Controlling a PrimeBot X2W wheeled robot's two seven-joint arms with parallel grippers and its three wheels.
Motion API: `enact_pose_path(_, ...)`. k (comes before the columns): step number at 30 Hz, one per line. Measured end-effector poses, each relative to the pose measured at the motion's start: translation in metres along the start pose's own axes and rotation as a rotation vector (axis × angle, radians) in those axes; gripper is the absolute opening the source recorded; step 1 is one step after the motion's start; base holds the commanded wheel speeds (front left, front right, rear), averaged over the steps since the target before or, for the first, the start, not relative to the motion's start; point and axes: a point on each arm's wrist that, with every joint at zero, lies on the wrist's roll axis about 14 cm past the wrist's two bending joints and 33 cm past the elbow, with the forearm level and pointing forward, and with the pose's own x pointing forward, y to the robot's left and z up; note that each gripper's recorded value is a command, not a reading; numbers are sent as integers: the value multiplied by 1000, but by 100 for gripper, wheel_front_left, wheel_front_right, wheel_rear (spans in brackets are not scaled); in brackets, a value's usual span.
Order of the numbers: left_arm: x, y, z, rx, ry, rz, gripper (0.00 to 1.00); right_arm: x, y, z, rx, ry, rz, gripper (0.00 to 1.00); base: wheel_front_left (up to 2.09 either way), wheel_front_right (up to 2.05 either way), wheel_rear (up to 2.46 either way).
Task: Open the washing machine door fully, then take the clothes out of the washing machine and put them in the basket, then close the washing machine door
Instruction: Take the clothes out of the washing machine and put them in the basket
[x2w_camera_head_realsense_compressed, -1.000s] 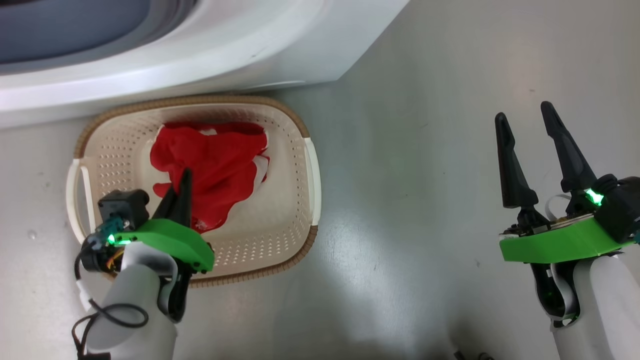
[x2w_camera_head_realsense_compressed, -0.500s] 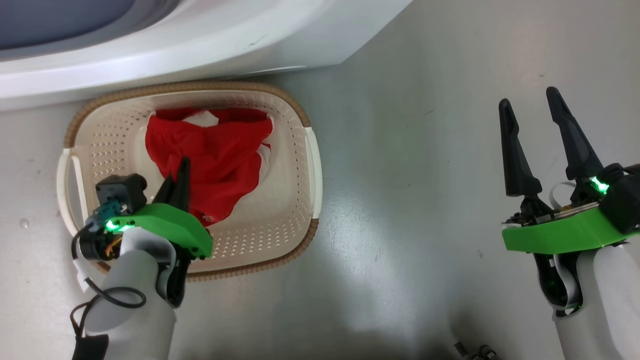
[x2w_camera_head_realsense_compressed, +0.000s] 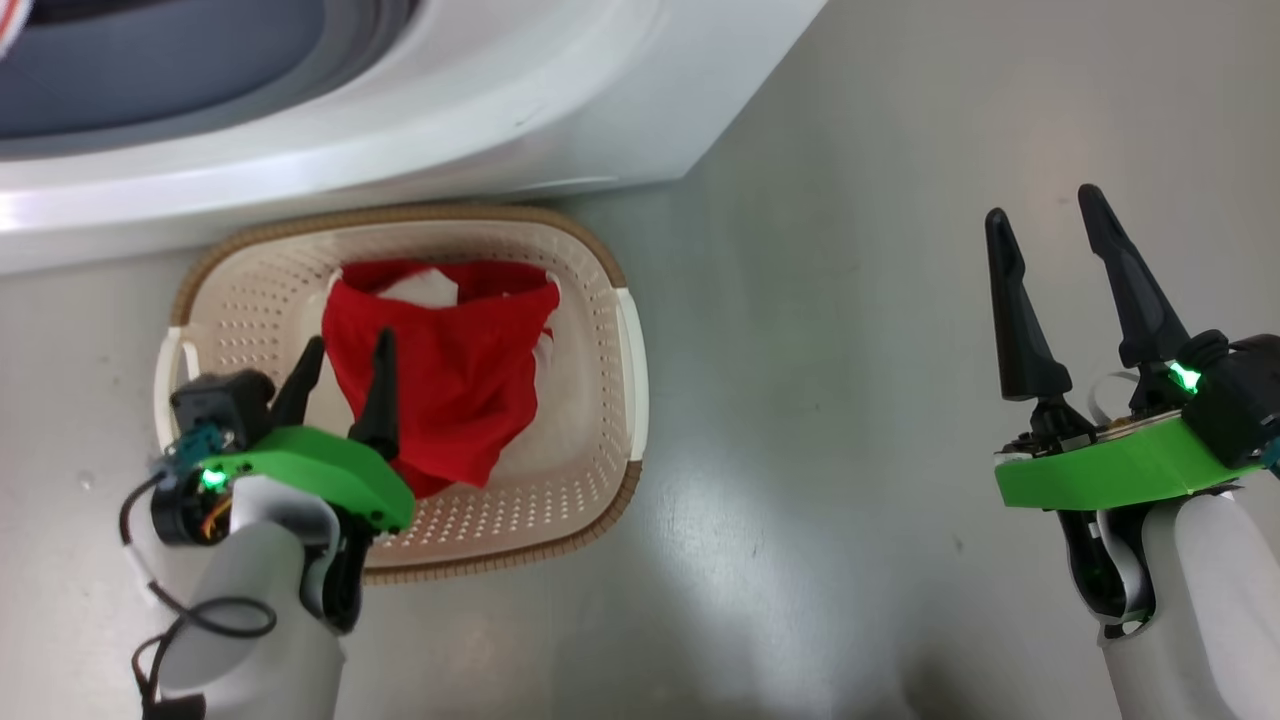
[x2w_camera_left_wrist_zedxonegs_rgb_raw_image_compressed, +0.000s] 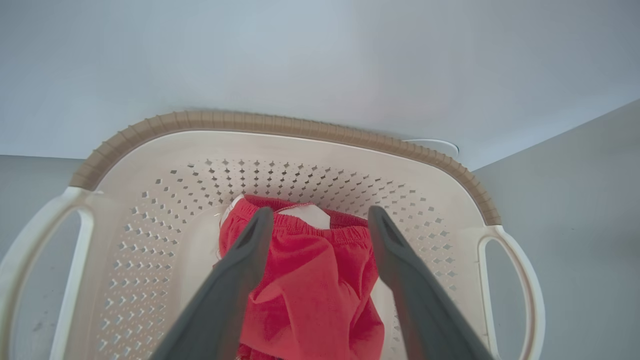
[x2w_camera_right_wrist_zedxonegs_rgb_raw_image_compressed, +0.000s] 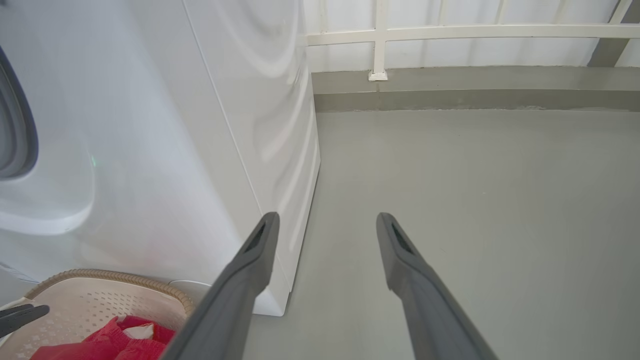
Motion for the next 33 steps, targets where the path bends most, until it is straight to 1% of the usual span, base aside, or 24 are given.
enact_pose_path(4, -13, 3, 15, -17, -49, 13, 100, -4, 3, 12, 1, -21, 4, 100, 0, 0, 0)
enact_pose_path(8, -28, 5, 35, -16, -114, 20, 100, -10, 6, 25, 1, -45, 9, 100, 0, 0, 0)
enact_pose_path(13, -45, 7, 54, -6, -178, 29, 100, -21, 9, 34, 2, -54, 13, 100, 0, 0, 0)
enact_pose_path(29, -124, -2, 127, 57, -448, 10, 100, -60, 19, 72, -3, -126, 33, 100, 0, 0, 0)
enact_pose_path(33, -147, -5, 141, 92, -512, 5, 100, -70, 21, 79, -3, -142, 34, 100, 0, 0, 0)
